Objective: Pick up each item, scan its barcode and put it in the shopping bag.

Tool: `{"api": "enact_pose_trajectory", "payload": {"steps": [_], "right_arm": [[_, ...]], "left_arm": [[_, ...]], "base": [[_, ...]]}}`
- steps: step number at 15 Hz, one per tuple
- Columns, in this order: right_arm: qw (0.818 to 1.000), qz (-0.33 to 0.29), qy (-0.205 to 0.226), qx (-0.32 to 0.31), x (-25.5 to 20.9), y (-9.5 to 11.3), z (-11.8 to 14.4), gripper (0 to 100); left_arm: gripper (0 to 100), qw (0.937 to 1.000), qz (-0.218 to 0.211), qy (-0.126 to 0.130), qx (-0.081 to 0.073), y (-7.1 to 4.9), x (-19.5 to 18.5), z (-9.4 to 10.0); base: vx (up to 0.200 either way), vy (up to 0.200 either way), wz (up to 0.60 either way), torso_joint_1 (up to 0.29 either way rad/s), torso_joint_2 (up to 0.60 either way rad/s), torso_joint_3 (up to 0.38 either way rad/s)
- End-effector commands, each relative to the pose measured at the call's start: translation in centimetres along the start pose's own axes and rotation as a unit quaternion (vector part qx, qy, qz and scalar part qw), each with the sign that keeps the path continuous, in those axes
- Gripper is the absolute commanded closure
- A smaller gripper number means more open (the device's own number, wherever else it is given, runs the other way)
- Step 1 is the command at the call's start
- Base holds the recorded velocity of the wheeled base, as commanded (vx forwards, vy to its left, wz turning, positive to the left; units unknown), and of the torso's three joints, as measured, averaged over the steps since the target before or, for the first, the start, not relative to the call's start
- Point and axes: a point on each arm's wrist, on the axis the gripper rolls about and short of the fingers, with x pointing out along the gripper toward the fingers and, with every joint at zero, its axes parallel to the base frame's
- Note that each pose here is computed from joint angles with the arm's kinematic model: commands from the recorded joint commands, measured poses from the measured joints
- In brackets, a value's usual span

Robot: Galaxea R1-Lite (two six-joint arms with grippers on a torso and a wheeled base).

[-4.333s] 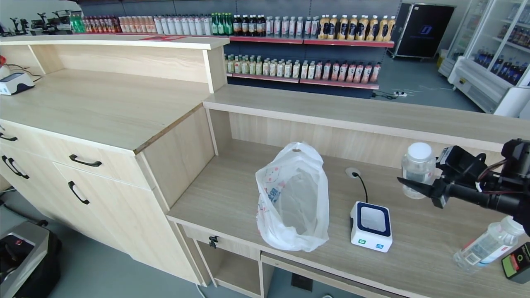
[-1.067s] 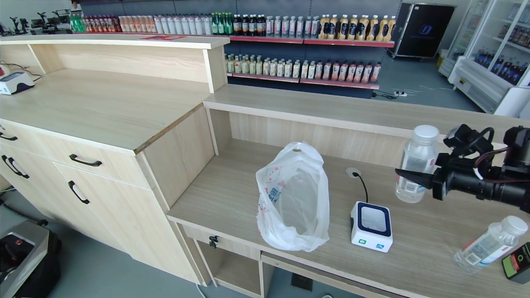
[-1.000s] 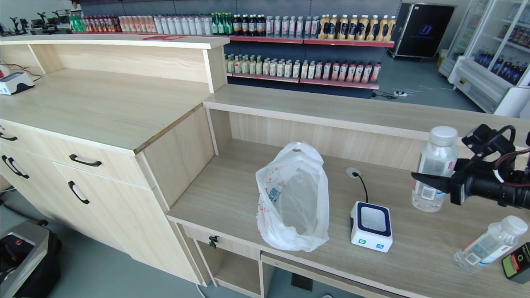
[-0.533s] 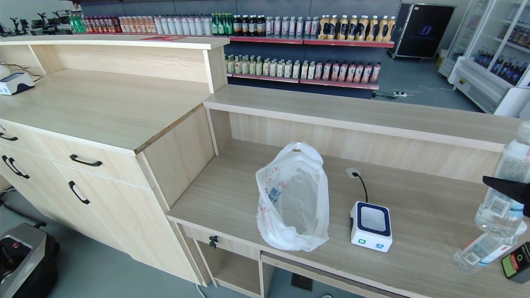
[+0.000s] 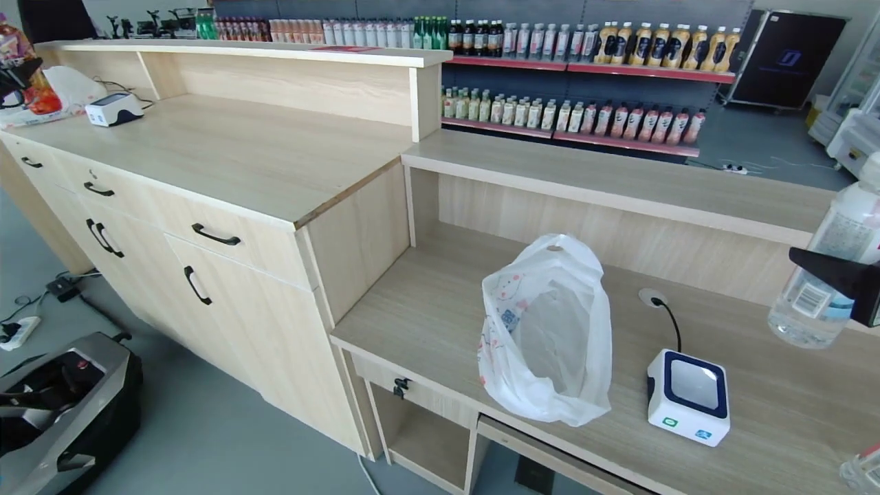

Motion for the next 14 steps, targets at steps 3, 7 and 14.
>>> {"api": "enact_pose_trajectory", "payload": {"steps": [3,7,14], "right_arm": [[1.000,0.007,-0.003,0.012,5.4,1.0,0.1,100],[0.998,0.012,0.026,0.048,10.0,1.1,-2.1,100],[0.994,0.019,0.077,0.071,16.4,1.7,-8.1,100]], "left_arm": [[0,1.0000,0.001,0.000,0.000,0.0,0.0,0.0],[0,1.0000,0.001,0.000,0.000,0.0,0.0,0.0],[0,1.0000,0.001,0.000,0.000,0.0,0.0,0.0]], "base": [[0.000,0.000,0.60,-0.160,0.37,0.207],[0.000,0.000,0.00,-0.063,0.16,0.085],[0.000,0.000,0.00,0.000,0.00,0.000]]}}
